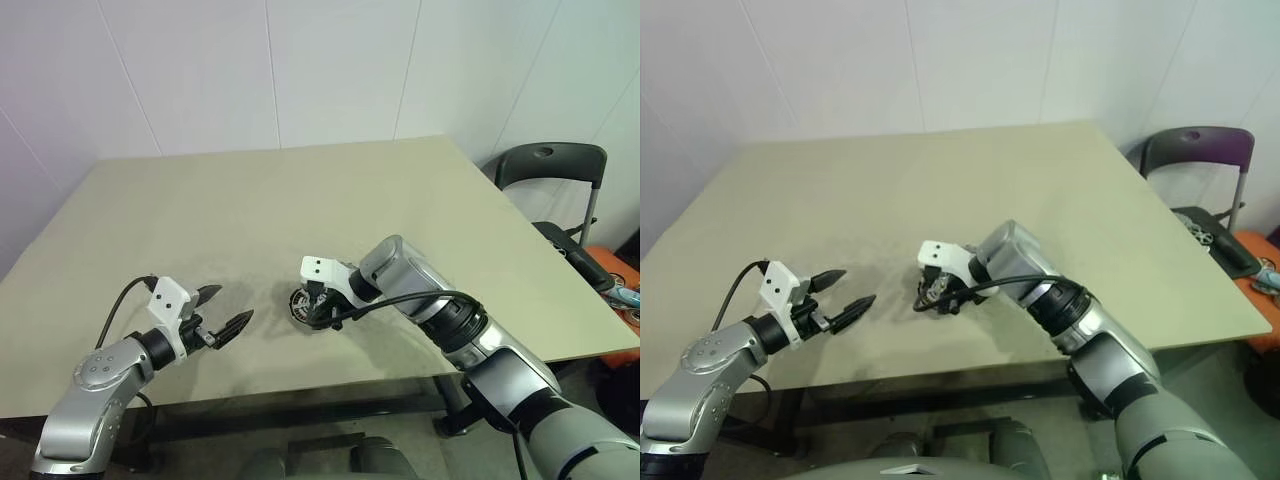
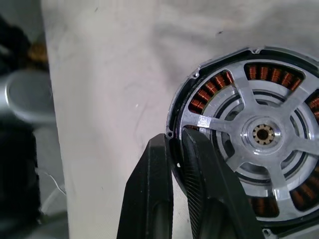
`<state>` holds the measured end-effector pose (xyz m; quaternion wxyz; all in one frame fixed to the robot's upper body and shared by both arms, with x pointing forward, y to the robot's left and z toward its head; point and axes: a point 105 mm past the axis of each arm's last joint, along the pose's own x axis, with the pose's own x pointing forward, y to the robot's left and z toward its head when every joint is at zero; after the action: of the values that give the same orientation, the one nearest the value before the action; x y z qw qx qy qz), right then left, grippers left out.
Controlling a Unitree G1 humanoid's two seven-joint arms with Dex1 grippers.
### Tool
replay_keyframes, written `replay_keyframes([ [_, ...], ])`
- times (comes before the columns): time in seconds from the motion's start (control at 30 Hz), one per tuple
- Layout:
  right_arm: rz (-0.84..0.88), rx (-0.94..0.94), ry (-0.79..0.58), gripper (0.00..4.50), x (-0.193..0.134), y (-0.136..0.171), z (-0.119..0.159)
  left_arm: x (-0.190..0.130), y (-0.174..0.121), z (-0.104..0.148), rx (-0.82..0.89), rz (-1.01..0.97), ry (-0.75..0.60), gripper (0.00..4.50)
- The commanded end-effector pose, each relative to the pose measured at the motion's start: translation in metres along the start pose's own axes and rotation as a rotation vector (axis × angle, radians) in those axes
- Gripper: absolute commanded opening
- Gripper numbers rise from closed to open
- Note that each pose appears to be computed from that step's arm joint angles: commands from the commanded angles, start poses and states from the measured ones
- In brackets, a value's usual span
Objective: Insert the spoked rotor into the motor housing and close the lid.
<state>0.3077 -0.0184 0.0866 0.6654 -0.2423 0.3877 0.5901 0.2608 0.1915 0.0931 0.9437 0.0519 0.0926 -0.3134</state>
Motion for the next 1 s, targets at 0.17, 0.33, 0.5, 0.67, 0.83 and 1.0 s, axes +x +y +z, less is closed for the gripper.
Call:
replay_keyframes([
  [0.17,-0.146,0.069,-0.028,0.06,-0.008,-0.018,0.006,0.004,-0.002,0.012,0.033,-0.015,-0.034,4.5],
  [0.33,-0.162,0.011,-0.032,0.06,-0.011,-0.019,0.009,0.004,0.001,0.012,0.032,-0.01,-0.033,4.5],
  [0.5,-0.153,0.01,-0.054,0.79,-0.018,-0.017,0.016,0.003,0.003,0.012,0.03,-0.006,-0.031,4.5],
  [0.67,-0.106,-0.066,-0.051,2.38,-0.028,-0.009,0.018,0.003,0.003,0.011,0.026,-0.007,-0.03,4.5],
  [0.83,-0.027,-0.321,-0.039,4.13,-0.042,0.006,0.018,0.003,0.004,0.01,0.026,-0.011,-0.026,4.5],
  [1.0,-0.023,-0.675,0.055,4.39,-0.044,0.0,0.006,0.005,0.003,0.011,0.031,-0.017,-0.03,4.5],
])
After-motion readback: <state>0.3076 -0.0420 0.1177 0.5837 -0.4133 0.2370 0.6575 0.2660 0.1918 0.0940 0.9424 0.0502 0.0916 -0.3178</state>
